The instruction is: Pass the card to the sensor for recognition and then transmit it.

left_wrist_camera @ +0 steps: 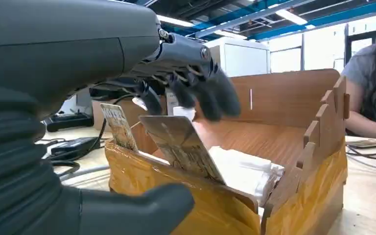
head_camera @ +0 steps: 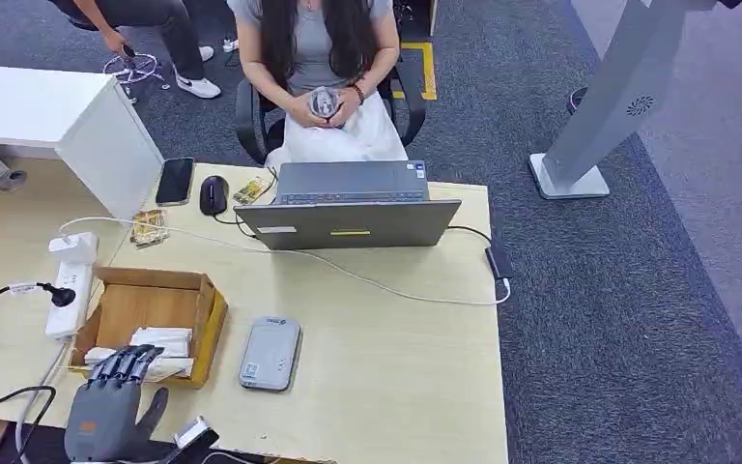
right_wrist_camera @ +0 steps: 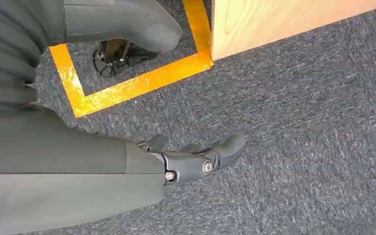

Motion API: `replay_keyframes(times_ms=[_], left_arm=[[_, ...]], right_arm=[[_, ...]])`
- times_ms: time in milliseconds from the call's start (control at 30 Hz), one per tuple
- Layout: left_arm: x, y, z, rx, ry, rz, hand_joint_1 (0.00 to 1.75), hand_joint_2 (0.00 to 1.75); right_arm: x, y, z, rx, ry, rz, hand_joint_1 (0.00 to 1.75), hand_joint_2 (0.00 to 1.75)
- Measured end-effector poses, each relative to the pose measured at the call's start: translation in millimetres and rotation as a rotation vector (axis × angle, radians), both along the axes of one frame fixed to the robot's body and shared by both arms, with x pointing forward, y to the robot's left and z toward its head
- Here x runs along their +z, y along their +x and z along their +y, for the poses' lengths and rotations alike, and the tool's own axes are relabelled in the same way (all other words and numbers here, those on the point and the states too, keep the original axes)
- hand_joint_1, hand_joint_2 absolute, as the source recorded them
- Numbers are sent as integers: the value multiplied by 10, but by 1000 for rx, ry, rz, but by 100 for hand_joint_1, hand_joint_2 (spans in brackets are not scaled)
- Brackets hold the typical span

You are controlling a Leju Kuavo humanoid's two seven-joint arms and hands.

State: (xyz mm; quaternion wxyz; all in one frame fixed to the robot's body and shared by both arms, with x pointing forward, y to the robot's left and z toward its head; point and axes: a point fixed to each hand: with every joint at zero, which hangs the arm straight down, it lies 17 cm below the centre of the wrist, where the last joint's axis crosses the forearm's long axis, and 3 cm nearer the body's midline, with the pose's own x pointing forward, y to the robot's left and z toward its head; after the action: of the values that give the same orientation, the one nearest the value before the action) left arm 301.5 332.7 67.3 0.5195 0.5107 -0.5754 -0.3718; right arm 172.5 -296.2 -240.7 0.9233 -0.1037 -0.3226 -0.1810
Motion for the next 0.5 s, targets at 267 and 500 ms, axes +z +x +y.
replay_keyframes(times_ms=[267, 500], left_arm=[[-20, 28, -6, -4, -23, 14, 175, 175], [-31, 62, -17, -5, -43, 24, 175, 175]], right_arm=[[0, 2, 7, 3, 2, -1, 0, 175], [-6, -12, 2, 1, 2, 4, 0, 175]])
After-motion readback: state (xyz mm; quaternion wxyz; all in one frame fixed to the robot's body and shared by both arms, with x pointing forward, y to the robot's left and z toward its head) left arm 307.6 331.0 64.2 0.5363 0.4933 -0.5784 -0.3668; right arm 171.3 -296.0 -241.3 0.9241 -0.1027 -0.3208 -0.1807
